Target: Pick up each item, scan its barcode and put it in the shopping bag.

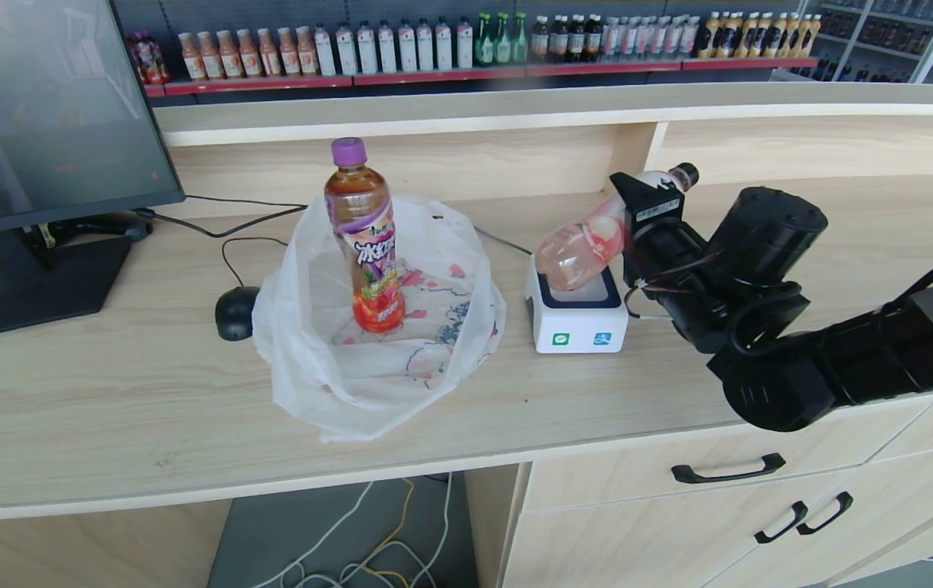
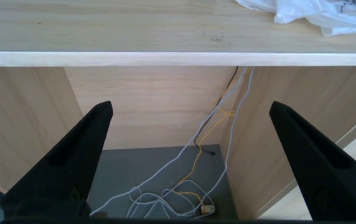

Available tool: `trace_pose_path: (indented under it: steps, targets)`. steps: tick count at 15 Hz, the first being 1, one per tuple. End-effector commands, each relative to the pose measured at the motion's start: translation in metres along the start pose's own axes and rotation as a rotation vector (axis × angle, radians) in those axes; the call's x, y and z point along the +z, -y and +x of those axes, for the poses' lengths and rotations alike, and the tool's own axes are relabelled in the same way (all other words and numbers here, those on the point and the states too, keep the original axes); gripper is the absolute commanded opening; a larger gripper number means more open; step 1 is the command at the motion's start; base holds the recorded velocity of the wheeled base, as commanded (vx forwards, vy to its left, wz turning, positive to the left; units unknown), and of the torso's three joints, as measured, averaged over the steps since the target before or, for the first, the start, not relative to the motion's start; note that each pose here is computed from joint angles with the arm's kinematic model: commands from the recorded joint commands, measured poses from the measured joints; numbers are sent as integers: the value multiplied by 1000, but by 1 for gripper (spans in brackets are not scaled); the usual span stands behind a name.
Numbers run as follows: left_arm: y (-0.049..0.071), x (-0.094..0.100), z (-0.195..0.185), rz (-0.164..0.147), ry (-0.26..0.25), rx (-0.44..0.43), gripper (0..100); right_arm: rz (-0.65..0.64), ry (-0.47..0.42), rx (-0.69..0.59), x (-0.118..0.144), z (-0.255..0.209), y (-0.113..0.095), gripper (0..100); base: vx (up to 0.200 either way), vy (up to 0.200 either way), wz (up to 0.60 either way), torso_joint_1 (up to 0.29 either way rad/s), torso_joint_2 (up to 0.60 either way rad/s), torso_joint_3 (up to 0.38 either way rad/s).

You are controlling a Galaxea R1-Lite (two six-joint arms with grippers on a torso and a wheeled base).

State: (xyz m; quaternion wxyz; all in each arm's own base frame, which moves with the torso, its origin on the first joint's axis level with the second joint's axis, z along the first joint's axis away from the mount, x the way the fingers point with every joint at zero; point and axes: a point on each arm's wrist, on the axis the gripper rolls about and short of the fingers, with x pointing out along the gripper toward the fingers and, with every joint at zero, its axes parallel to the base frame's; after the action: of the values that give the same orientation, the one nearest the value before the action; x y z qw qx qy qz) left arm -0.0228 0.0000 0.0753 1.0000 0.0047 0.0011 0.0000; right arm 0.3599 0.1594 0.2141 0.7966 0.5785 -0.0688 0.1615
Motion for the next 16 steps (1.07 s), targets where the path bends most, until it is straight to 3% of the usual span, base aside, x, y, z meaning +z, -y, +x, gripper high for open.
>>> trace_pose_path:
  steps: [1,6,11,16]
  targets:
    - [0,0,0,0,-1,0,100,1,3,20,1,-2,-8,0,0,0,0,0,0,0]
    - [0,0,0,0,1,0,100,-103,-6,118,2,-19,-51,0,0,0,0,0,0,0]
    - [0,0,0,0,-1,0,100,-222,-80,140,-12,-65,-63,0,0,0,0,0,0,0]
    - [0,0,0,0,1,0,100,-524,-94,251,-22,-93,-77,0,0,0,0,0,0,0]
